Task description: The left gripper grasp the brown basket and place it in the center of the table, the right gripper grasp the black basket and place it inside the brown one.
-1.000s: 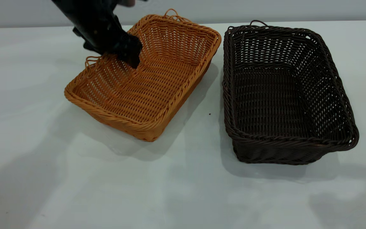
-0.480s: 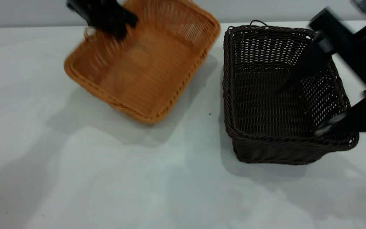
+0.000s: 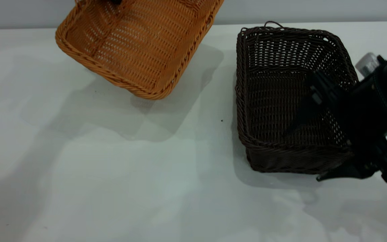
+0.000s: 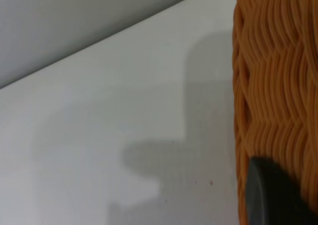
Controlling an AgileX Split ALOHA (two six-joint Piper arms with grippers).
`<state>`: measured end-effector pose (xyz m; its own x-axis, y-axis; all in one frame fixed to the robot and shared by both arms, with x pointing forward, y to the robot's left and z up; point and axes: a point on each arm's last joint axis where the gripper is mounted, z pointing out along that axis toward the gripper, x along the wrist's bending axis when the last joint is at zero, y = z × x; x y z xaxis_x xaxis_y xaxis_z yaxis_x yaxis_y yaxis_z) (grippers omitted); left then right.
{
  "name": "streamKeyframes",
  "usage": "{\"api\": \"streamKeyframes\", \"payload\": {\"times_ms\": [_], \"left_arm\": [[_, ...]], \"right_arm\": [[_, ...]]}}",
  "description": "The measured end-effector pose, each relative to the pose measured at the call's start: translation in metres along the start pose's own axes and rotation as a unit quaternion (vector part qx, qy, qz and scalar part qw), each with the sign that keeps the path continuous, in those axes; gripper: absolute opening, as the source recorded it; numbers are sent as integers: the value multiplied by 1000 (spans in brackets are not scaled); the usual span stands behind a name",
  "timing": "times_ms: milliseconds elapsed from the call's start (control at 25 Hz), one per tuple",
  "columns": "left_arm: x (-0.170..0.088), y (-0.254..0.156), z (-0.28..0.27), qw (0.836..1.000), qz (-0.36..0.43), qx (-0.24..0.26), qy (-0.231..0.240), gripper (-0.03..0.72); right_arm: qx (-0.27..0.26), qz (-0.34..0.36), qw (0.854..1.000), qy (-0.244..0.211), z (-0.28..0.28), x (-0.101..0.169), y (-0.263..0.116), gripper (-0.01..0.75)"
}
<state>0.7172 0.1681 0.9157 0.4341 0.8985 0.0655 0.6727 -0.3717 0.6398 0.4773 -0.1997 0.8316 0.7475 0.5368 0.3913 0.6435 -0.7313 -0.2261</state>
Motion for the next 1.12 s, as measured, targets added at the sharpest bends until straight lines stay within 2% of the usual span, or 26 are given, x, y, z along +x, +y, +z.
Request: {"api": "streamKeyframes", "payload": {"times_ms": [240, 360, 400, 520, 600, 680, 840, 960, 1040, 1120], "left_arm": [[0, 0, 0, 1000, 1, 0, 0, 80], [0, 0, 0, 1000, 1, 0, 0, 80], [0, 0, 0, 1000, 2, 0, 0, 80], [0, 0, 0, 1000, 9, 0, 0, 80], [0, -1, 0, 1000, 15, 4, -2, 80], [0, -3, -2, 1000, 23, 17, -5, 80], [-4, -9, -7, 995, 64, 67, -33, 80], [-18, -15, -10, 985, 116, 107, -75, 80], [-35, -19, -11, 970, 174, 127, -111, 80], [-55, -21, -13, 946, 252, 136, -149, 80]], "right_arm": [[-15, 15, 1000, 4, 20, 5, 13, 569], [-24, 9, 1000, 4, 29, 12, 20, 519], [-28, 9, 1000, 1, 31, 12, 23, 486], [-47, 18, 999, -8, 33, 10, 30, 307], [-65, 18, 998, -10, 30, 8, 42, 155], [-78, 2, 997, -3, 21, 4, 57, 87], [-133, -49, 990, 20, -18, -6, 105, 81], [-201, -69, 974, 74, -71, -7, 147, 81], [-229, -83, 962, 126, -108, -6, 167, 81], [-242, -117, 949, 166, -139, -4, 176, 81]]}}
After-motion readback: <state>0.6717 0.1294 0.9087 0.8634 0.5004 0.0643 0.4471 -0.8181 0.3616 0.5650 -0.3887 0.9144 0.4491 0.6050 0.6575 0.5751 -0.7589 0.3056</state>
